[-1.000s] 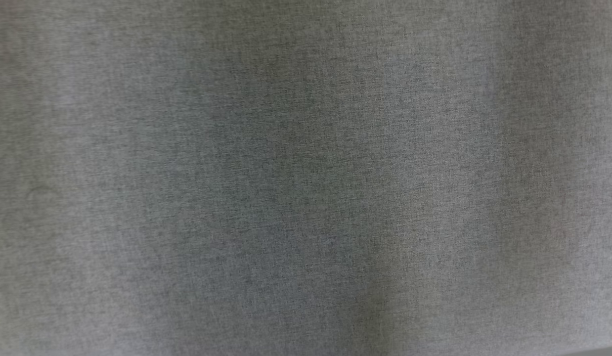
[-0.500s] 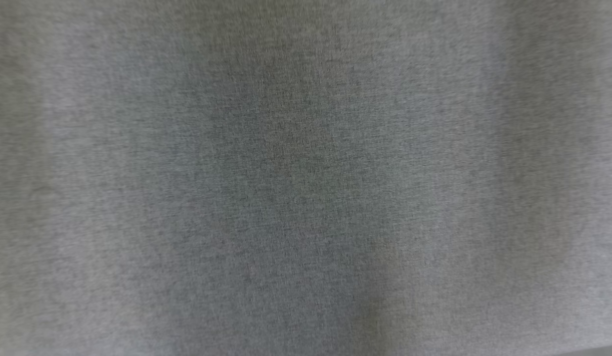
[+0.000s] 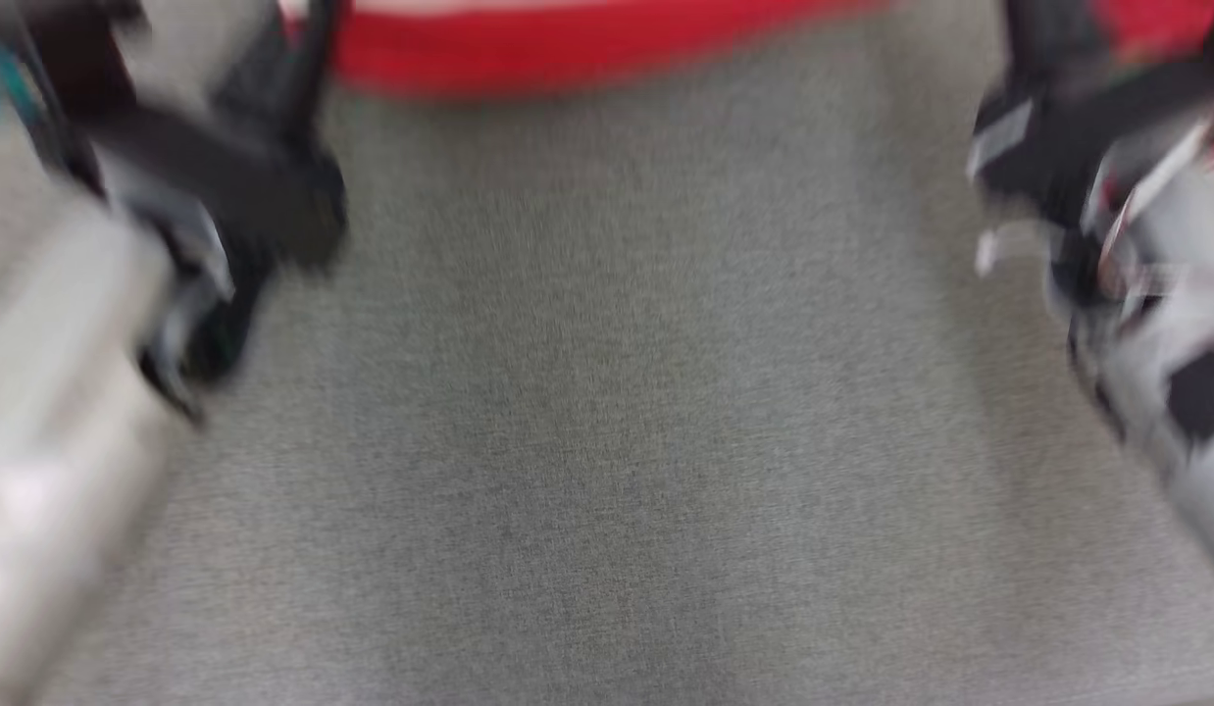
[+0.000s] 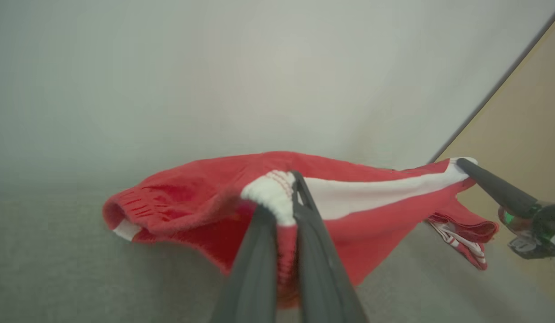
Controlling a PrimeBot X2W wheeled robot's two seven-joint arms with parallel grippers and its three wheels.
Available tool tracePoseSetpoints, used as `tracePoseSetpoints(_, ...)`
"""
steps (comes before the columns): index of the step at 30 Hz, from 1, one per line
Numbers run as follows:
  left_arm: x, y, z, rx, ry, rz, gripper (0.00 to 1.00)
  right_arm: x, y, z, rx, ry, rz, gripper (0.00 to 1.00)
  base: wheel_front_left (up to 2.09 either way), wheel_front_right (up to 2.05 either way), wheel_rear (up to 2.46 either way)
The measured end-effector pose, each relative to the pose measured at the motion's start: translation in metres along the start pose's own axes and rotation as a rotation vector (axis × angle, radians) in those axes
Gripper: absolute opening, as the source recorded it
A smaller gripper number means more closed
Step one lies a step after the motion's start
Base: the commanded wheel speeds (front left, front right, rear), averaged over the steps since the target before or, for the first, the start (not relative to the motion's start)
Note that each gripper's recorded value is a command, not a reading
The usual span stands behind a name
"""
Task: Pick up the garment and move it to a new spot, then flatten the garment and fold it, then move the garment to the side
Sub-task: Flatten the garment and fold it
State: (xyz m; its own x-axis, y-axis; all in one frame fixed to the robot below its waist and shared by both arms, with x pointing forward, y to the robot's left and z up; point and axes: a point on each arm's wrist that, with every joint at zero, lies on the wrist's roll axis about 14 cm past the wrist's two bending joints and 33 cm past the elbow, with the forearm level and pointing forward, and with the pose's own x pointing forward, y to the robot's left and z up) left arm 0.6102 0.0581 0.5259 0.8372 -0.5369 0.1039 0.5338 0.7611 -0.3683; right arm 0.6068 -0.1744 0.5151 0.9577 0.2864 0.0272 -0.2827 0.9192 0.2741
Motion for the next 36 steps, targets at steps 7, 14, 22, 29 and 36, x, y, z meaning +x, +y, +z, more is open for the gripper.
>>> tracePoseSetpoints(7, -0.066, -0.035, -0.009, -0.038, 0.001, 0.042, 0.0, -0.075, 0.014, -0.024, 0.048, 0.095, 0.006, 0.0, 0.0, 0.0, 0.0)
tracePoseSetpoints(14, -0.145, -0.08, -0.037, -0.078, 0.067, 0.07, 0.0, -0.164, 0.023, -0.046, 0.124, 0.178, -0.035, 0.0, 0.0, 0.0, 0.0)
tracePoseSetpoints(22, -0.213, -0.124, -0.064, -0.126, 0.118, 0.086, 0.0, -0.249, 0.035, -0.063, 0.195, 0.205, -0.093, 0.0, 0.0, 0.0, 0.0)
tracePoseSetpoints(29, -0.251, -0.133, -0.071, -0.122, 0.108, 0.133, 0.0, -0.295, 0.051, -0.078, 0.224, 0.216, -0.128, 0.0, 0.0, 0.0, 0.0)
tracePoseSetpoints(36, -0.259, -0.132, -0.067, -0.123, 0.063, 0.162, 0.0, -0.294, 0.065, -0.061, 0.206, 0.162, -0.115, 0.0, 0.0, 0.0, 0.0)
